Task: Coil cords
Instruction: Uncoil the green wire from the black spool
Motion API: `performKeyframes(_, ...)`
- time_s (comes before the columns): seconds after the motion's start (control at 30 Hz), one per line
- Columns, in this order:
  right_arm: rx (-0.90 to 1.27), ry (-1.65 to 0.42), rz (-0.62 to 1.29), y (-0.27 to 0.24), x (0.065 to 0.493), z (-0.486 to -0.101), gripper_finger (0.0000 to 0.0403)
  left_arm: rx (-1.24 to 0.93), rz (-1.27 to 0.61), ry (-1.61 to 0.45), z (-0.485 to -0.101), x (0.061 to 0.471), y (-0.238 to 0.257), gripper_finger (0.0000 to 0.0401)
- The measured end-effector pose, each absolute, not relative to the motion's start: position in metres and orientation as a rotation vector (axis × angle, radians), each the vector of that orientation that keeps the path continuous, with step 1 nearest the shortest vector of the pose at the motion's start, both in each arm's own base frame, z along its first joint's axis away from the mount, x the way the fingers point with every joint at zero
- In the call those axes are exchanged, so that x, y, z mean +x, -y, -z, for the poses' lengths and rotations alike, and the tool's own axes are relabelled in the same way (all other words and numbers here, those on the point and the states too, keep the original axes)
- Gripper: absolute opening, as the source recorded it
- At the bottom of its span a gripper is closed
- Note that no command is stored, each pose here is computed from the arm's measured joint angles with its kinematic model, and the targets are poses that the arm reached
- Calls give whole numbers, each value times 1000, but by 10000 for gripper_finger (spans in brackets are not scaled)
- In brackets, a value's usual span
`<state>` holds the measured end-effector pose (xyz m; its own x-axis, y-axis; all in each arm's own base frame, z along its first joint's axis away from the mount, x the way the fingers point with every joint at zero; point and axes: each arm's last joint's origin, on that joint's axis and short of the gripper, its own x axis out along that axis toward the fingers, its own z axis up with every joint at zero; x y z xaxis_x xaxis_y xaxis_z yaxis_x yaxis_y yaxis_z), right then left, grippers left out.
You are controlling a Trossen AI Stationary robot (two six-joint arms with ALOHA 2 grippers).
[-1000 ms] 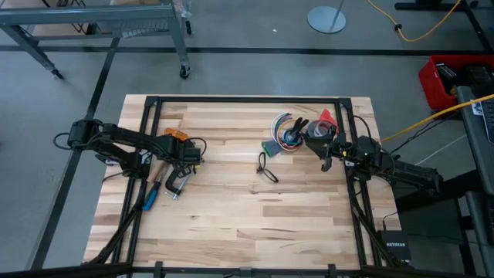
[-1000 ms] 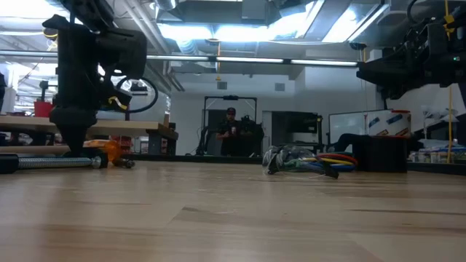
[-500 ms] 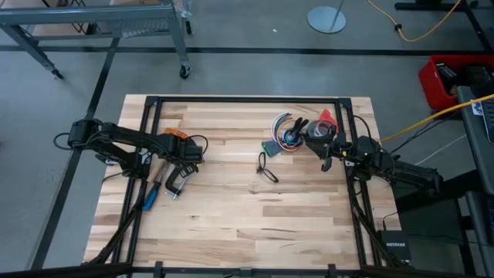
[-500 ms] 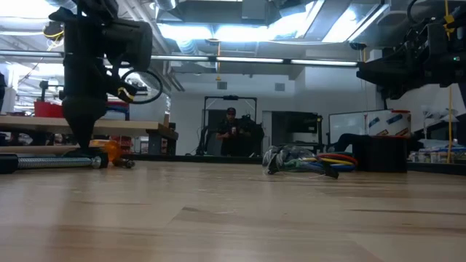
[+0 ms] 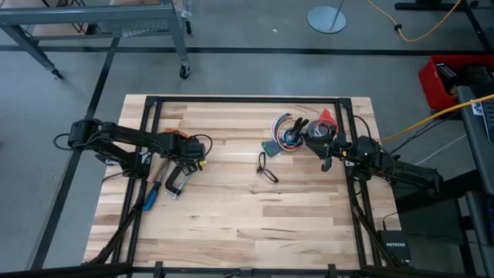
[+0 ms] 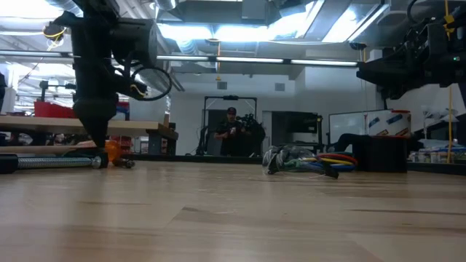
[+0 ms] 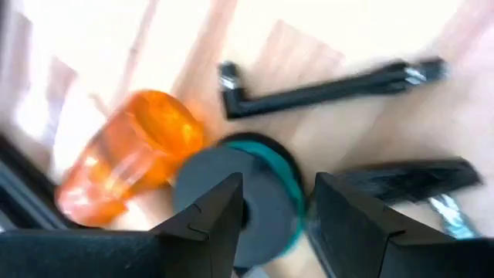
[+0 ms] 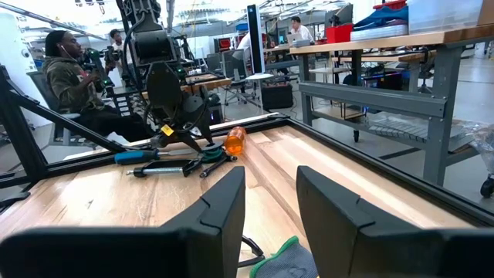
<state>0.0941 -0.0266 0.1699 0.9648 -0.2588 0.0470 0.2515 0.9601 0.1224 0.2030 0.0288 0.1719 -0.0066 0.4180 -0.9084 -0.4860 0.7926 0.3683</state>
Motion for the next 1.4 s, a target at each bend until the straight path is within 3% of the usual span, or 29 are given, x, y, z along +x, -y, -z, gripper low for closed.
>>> performKeyframes(0.17, 116, 63, 259, 27, 94, -170, 122, -48, -755, -1452, -172, 197, -32, 164)
performKeyframes(0.5, 116, 63, 259, 27, 94, -170, 122, -129, -850, -1449, -172, 193, -35, 224)
performKeyframes(0.87, 116, 63, 259, 27, 94, -170, 122, -223, -837, -1356, -168, 200, -34, 222)
performKeyframes(1.2, 116, 63, 259, 27, 94, -170, 122, -192, -900, -1471, -164, 185, -33, 222)
performKeyframes(1.4, 116, 63, 259, 27, 94, -170, 122, -202, -899, -1440, -157, 184, -33, 221)
